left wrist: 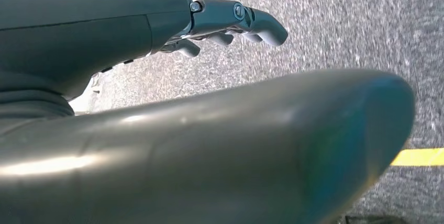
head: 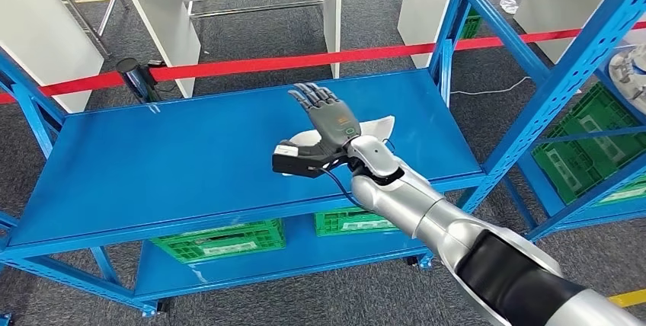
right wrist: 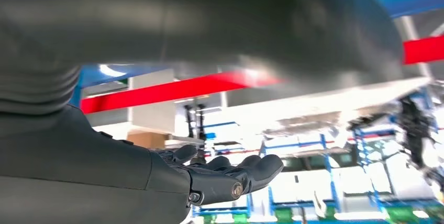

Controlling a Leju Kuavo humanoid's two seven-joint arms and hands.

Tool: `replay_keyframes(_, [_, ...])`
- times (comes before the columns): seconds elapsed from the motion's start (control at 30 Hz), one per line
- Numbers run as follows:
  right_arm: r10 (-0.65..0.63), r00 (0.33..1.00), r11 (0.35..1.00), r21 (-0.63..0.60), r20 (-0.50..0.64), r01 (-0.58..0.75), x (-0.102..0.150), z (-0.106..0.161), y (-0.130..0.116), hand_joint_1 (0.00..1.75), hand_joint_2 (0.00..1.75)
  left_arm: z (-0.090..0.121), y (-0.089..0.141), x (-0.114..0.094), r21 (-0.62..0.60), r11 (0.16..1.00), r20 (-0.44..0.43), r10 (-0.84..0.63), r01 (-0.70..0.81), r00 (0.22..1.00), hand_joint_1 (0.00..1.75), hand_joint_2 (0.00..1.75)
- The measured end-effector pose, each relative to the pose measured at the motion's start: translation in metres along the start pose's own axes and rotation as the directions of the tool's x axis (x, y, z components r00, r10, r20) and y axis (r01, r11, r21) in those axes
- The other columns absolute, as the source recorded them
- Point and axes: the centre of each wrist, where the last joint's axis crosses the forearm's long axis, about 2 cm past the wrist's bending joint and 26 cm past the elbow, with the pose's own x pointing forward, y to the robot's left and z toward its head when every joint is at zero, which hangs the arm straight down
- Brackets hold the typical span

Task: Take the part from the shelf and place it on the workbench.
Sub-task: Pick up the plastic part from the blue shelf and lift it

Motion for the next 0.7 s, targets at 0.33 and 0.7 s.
replay_keyframes(0.33, [-0.153,0.985,0.986,0.081,0.083,0.147,0.031,0.008,0.003,0.00,1.75,0.000,0.000,-0.001,0.001,1.000,-0.004,-0.005,0.005,1.000,0.00,0.00])
replay_keyframes(0.7, [-0.113,0.994,0.971,0.213,0.008,0.109,0.032,0.013,0.007,0.00,1.75,0.000,-0.001,-0.002,0.004,1.000,-0.009,-0.004,0.004,1.000,0.00,0.00])
